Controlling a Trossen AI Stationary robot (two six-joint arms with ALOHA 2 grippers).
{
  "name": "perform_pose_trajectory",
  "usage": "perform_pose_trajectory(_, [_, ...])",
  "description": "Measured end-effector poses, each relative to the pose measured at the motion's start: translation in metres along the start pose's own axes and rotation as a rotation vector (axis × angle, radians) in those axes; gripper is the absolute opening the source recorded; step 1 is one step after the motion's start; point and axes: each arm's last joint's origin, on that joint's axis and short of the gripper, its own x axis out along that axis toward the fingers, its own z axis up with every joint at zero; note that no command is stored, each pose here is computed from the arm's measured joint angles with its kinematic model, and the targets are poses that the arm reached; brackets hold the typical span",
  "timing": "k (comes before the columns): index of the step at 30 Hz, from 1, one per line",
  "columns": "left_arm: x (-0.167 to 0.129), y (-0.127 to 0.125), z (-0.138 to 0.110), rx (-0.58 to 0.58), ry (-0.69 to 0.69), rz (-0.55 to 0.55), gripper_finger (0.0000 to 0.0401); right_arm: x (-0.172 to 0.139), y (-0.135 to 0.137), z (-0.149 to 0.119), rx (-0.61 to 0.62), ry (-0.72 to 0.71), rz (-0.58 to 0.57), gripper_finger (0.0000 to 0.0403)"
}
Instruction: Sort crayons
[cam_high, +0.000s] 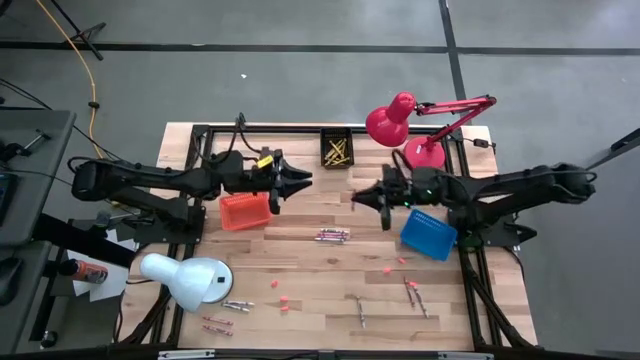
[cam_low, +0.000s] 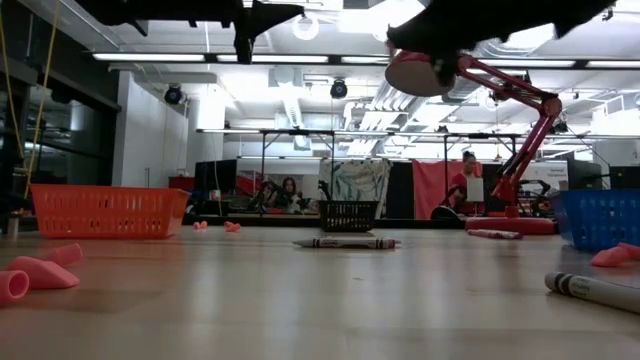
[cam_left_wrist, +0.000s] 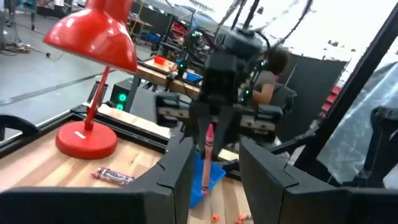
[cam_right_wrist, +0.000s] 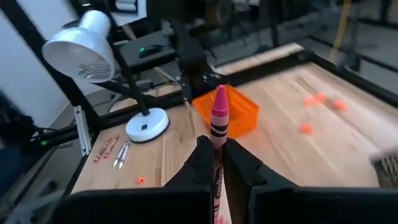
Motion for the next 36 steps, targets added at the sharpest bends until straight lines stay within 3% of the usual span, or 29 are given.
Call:
perform_pose_trajectory(10, [0.002,-0.006,-0.004,0.012,0.006,-0.007,0.0110,0.040,-0.018,0.025,-0.092,0.009,0.122,0.0000])
perform_pose_trajectory(24, [0.002,-0.005,-0.004,0.046,0.007,-0.004,0.0110,0.043,-0.018,0.025,-0.063,0.042,0.128,0.0000])
perform_pose_trajectory(27, [0.002,-0.005,-0.004,0.055,0.006,-0.003,0.0110,0.036,-0.018,0.016,0.004,0.173,0.103,0.0000])
perform_pose_trajectory(32, [0.002,0.001,-0.002,0.057,-0.002,0.020,0.0110,0.006,-0.009,-0.014,0.095,0.561,0.029,0.0000])
perform_pose_trajectory(36, [0.001,0.010,0.001,0.059,-0.013,0.052,0.0110,-0.027,0.002,-0.032,0.135,0.831,-0.105,0.0000])
